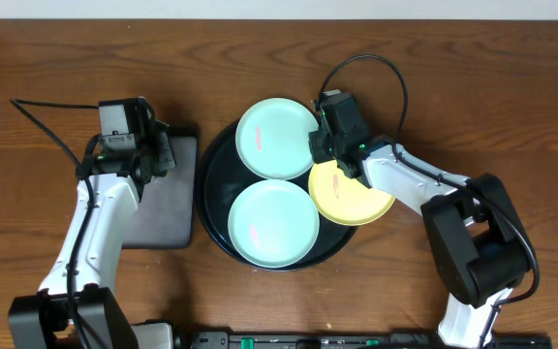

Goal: Clean dirty plates on tray and stack at the side
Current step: 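Lift the green sponge with the left gripper toward the plates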

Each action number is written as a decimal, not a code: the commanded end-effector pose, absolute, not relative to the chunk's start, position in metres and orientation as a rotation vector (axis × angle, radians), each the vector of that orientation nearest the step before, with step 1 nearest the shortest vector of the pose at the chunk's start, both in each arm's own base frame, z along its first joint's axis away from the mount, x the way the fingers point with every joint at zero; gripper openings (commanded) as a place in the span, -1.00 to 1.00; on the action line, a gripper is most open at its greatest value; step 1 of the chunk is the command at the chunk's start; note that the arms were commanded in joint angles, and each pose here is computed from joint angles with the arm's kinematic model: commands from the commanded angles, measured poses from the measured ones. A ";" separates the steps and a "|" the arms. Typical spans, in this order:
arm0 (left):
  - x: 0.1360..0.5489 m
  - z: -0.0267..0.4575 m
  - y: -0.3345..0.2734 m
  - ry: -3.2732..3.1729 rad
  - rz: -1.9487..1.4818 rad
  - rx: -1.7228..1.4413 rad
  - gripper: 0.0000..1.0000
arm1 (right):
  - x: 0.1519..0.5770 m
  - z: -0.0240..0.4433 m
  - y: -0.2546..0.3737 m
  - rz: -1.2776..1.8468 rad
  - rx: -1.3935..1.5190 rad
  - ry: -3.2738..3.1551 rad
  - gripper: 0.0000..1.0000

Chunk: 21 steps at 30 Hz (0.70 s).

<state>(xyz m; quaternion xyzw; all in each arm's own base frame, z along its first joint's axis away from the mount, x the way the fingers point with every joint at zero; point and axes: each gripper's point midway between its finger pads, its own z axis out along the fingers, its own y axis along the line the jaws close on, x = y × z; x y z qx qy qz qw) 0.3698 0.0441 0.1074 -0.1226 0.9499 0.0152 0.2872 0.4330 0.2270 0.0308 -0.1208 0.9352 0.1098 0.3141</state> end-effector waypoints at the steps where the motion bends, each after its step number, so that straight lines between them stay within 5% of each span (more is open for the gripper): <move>1: 0.373 0.110 0.043 2.514 0.023 -0.339 -0.85 | 0.427 0.028 0.236 0.348 -0.351 2.476 -0.98; 21: 0.383 0.116 0.027 2.480 -0.100 -0.277 -0.85 | 0.404 0.027 0.240 0.422 -0.394 2.560 -0.98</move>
